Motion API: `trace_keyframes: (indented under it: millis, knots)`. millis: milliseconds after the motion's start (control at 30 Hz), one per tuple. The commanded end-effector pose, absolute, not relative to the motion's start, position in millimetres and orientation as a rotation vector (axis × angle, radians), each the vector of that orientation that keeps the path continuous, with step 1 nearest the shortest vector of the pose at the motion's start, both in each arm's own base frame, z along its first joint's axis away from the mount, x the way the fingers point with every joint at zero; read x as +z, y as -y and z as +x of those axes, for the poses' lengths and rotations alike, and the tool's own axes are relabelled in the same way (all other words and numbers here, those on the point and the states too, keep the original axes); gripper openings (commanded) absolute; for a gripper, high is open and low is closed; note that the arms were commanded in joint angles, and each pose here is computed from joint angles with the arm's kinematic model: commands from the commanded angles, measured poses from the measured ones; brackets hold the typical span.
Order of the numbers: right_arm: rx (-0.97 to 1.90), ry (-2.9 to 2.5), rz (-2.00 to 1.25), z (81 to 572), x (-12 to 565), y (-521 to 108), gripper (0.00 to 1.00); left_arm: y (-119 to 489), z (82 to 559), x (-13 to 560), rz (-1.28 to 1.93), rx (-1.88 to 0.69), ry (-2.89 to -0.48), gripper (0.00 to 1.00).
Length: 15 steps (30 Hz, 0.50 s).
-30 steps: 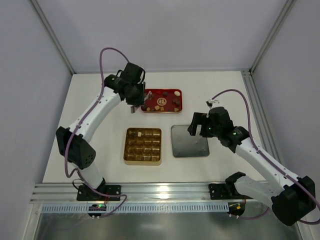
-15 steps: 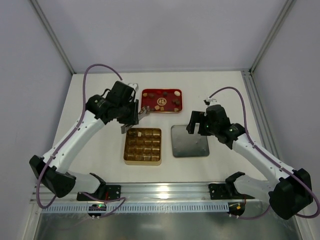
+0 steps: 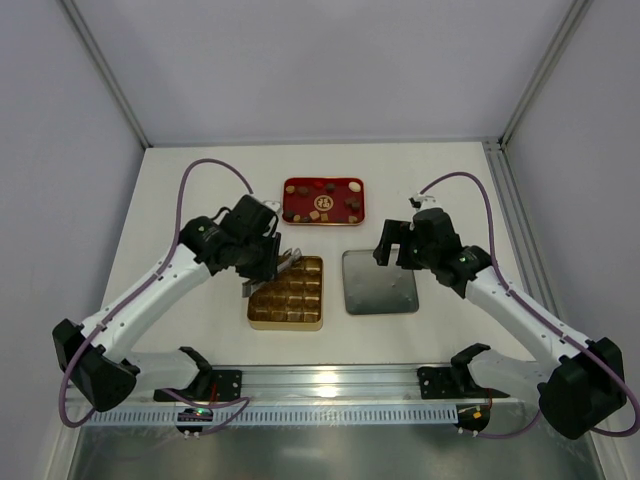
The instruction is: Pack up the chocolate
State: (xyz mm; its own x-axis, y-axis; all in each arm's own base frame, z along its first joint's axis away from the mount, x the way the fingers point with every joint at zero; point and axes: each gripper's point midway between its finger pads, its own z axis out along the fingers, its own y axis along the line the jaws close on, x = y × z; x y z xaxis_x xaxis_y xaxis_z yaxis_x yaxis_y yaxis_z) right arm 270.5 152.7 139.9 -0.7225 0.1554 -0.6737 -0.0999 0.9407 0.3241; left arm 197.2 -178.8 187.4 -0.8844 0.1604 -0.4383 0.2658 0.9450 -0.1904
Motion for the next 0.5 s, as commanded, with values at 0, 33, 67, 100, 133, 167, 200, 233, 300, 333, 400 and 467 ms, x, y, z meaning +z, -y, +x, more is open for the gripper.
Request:
trace_keyframes:
  millis: [0, 33, 67, 100, 133, 167, 200, 233, 300, 333, 400, 467]
  knots:
    - [0.457, -2.271, 0.054, 277, 160, -154, 1.0, 193, 206, 195, 0.29, -0.415, -2.603, 0.28]
    - [0.459, -2.273, 0.055, 277, 160, -155, 1.0, 193, 206, 194, 0.289, -0.411, -2.604, 0.28]
    - [0.46, -2.275, 0.056, 276, 159, -155, 1.0, 193, 206, 193, 0.291, -0.407, -2.608, 0.28]
    - [0.461, -2.274, 0.055, 276, 159, -154, 1.0, 192, 206, 191, 0.287, -0.399, -2.611, 0.29]
    - [0.462, -2.273, 0.055, 276, 159, -154, 1.0, 193, 206, 190, 0.29, -0.393, -2.612, 0.29]
    - [0.465, -2.273, 0.054, 276, 159, -155, 1.0, 192, 207, 187, 0.291, -0.383, -2.617, 0.3]
    - [0.463, -2.274, 0.055, 276, 158, -155, 1.0, 191, 206, 185, 0.293, -0.371, -2.622, 0.3]
    - [0.465, -2.273, 0.051, 275, 159, -155, 1.0, 190, 206, 185, 0.293, -0.362, -2.622, 0.3]
    - [0.465, -2.276, 0.052, 275, 157, -155, 1.0, 191, 206, 183, 0.296, -0.356, -2.625, 0.31]
    - [0.467, -2.274, 0.05, 275, 157, -155, 1.0, 190, 205, 183, 0.298, -0.351, -2.628, 0.31]
    - [0.465, -2.275, 0.052, 275, 157, -155, 1.0, 190, 205, 182, 0.302, -0.345, -2.631, 0.33]
    - [0.466, -2.273, 0.052, 275, 157, -155, 1.0, 189, 204, 184, 0.304, -0.341, -2.63, 0.34]
